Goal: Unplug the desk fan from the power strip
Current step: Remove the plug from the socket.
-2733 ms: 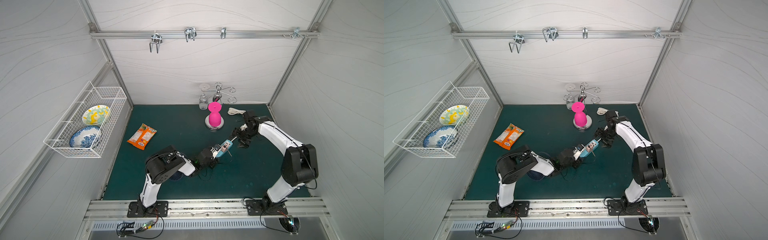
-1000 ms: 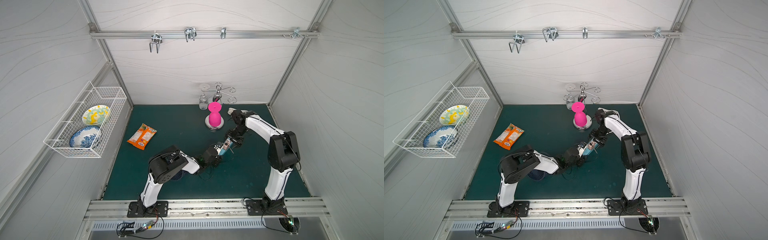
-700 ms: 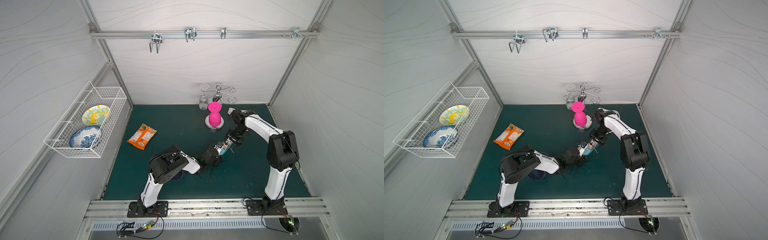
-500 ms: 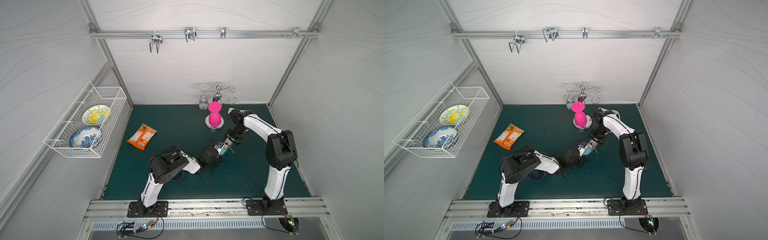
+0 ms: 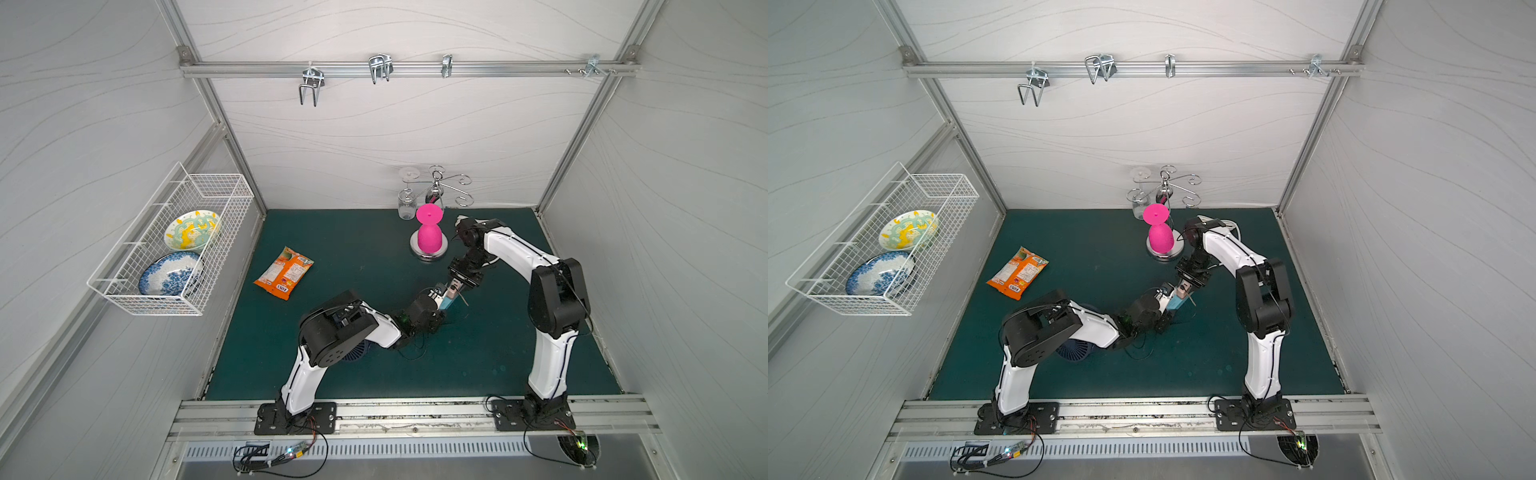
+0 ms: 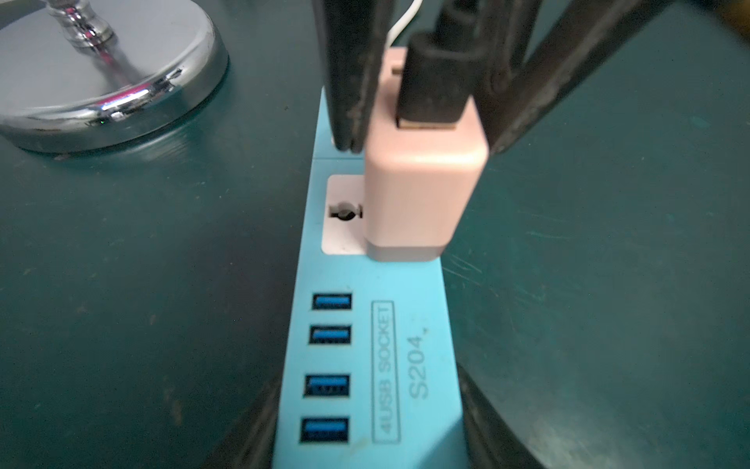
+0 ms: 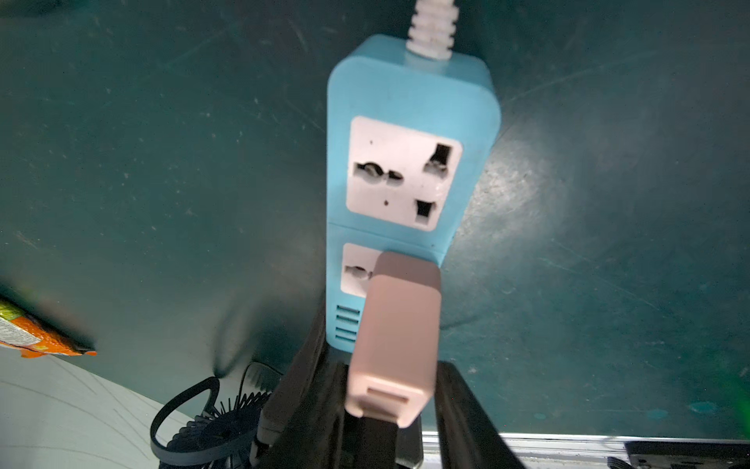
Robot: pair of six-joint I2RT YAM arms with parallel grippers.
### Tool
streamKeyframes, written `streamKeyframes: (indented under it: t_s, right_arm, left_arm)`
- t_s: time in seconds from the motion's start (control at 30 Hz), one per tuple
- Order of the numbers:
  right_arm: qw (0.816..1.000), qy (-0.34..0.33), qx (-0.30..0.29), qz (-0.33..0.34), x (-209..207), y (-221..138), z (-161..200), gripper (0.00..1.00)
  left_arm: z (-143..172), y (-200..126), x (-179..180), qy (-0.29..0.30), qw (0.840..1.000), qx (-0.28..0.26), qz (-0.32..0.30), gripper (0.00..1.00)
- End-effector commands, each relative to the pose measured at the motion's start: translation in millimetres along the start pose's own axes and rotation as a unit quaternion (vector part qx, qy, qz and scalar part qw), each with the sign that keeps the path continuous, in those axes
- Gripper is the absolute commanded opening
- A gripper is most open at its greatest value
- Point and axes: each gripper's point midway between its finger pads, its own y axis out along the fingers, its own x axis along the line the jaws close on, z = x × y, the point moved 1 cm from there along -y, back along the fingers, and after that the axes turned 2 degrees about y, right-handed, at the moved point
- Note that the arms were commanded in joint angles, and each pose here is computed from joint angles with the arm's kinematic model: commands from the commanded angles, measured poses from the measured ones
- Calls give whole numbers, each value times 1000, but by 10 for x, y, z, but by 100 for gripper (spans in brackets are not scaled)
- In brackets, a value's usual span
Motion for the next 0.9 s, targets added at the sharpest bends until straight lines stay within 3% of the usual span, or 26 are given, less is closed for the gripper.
streamKeyframes:
  t_s: [0.0,0.2,0.3,0.8,0.87]
  right_arm:
    - [1000,1,8,22,-63,8,42,38]
    - [1000,-1,10,24,-63,34,31,38]
    - [1000,-2,9,23,-53,32,17,32]
    - [1000,-1,19,21,41,82,0,26]
    - [1000,0,14,17,33,52,-10,21]
  left_arm:
    - [168,78,-27,9,1000,25,0,43]
    - [168,80,-33,10,1000,24,1,43]
    - [160,85,-36,12,1000,24,3,43]
    - [191,97,-158,29,999,31,12,42]
    - [176,90,-153,24,999,31,11,42]
